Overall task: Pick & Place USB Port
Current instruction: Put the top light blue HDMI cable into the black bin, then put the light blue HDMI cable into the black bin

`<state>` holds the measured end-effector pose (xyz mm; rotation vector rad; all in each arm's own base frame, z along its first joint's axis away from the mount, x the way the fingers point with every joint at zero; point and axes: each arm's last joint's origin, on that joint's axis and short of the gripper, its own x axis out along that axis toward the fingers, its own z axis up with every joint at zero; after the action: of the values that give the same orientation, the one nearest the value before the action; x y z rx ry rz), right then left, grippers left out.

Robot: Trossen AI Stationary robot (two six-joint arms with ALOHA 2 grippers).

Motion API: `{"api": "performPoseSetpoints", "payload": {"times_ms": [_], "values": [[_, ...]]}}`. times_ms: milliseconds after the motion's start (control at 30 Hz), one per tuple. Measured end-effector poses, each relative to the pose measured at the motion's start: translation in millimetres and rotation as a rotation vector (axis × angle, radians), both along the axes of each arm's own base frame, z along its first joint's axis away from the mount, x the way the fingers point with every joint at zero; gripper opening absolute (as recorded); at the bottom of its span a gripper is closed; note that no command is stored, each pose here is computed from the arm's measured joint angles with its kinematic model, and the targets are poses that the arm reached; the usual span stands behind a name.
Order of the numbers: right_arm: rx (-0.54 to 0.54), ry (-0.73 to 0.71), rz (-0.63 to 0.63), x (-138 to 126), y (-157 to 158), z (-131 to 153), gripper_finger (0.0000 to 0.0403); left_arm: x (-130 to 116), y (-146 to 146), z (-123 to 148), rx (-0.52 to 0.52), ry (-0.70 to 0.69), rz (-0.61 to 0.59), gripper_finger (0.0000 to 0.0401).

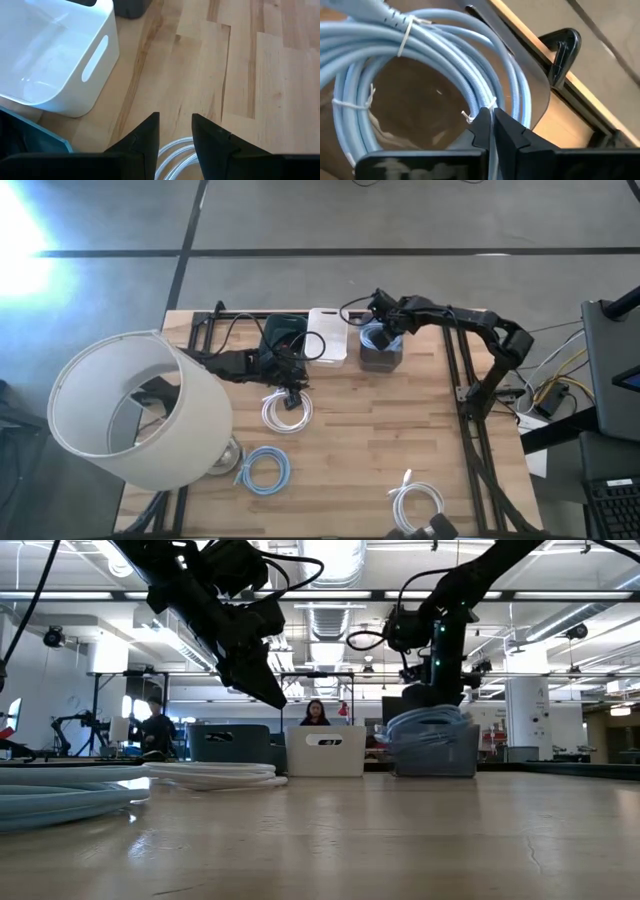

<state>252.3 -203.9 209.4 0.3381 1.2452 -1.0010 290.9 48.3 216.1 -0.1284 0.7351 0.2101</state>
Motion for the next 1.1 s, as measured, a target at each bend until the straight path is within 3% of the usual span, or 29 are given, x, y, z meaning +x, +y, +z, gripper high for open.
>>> {"api": "performPoseSetpoints", "payload": {"times_ms": [167,300,500,633,833,1100], "values": [[-0.066,0.134,0.071,0,5,0,0.0008,0,0,0,0.0,0.0,0.0,0.0117],[-0.1,0.135,0.105,7,9,9,0.0007,0,0,0,0.0,0.0,0.0,0.0117],[-0.231,0.27,0.156,15,19,20,0.0007,0,0,0,0.0,0.0,0.0,0.0117],[-0.235,0.294,0.163,14,22,16,0.0008,0,0,0,0.0,0.0,0.0,0.0117],[-0.166,0.14,0.105,21,27,24,0.0008,0,0,0,0.0,0.0,0.0,0.0117],[0.087,-0.181,0.283,47,63,51,0.0008,1,-4,0,-0.025,-0.003,-0.039,0.0115]]}}
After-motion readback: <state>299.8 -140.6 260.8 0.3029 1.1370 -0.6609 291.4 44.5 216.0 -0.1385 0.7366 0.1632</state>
